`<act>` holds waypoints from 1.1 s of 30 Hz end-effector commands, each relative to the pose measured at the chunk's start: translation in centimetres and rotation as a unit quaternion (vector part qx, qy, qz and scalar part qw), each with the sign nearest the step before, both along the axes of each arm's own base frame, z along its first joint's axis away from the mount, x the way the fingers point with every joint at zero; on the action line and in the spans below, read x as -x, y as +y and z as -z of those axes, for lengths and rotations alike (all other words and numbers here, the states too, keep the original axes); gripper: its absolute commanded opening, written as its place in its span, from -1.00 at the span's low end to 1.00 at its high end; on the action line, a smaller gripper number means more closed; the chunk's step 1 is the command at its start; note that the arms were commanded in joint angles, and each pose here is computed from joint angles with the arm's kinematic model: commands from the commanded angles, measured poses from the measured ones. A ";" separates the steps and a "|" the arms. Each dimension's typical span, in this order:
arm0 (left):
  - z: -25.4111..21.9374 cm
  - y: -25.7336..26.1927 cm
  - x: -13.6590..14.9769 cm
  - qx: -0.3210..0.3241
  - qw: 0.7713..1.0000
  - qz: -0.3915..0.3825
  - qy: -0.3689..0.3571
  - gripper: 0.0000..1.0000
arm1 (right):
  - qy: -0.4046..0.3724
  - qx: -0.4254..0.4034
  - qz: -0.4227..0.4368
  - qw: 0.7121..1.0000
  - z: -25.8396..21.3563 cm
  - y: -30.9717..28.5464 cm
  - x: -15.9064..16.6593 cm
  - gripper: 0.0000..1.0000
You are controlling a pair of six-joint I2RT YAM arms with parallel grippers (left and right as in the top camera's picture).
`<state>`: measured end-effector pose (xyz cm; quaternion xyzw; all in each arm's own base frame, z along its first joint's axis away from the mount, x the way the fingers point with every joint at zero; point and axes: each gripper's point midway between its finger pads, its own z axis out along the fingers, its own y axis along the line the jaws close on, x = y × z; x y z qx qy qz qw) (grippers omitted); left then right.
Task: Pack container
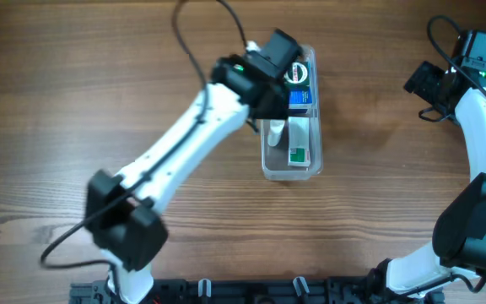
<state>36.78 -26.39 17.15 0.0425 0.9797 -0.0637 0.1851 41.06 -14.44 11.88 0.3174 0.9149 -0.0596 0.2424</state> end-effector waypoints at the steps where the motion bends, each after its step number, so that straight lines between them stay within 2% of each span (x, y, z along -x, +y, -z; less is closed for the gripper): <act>1: -6.2 6.8 -1.2 -0.004 0.996 -0.065 -0.055 0.99 | 0.003 0.005 -0.001 1.000 0.1 -0.1 0.1 0.99; 5: -9.5 14.3 -0.1 0.004 0.989 -0.140 -0.053 0.99 | 0.003 0.005 -0.001 1.000 0.1 -0.1 0.1 1.00; 9: -9.9 15.2 0.7 0.033 0.997 -0.068 -0.035 0.99 | 0.003 0.005 -0.001 1.000 0.1 -0.1 0.1 0.99; 11: -8.1 16.3 0.4 0.025 0.997 -0.076 -0.021 1.00 | 0.003 0.006 -0.001 1.000 0.1 -0.1 0.1 0.99; 12: -6.5 16.5 0.4 0.033 0.997 -0.066 -0.007 0.99 | 0.003 0.005 -0.001 1.000 0.1 -0.1 0.1 1.00; 14: -3.5 14.9 0.5 0.088 0.996 0.010 0.016 0.99 | 0.003 0.005 -0.001 1.000 0.1 -0.1 0.1 1.00; 16: -1.4 14.1 1.0 0.129 0.991 0.029 0.036 1.00 | 0.003 0.005 -0.001 1.000 0.1 -0.1 0.1 1.00; 19: 1.2 14.4 2.6 0.128 0.989 0.022 0.075 1.00 | 0.003 0.005 -0.001 1.000 0.1 -0.1 0.1 0.99; 27: 2.0 14.7 4.1 0.120 0.987 0.021 0.107 0.99 | 0.003 0.005 -0.001 1.000 0.1 -0.1 0.1 0.99; 33: 2.3 14.0 4.2 0.105 0.986 0.097 0.087 1.00 | 0.003 0.006 -0.001 1.000 0.1 -0.1 0.1 0.99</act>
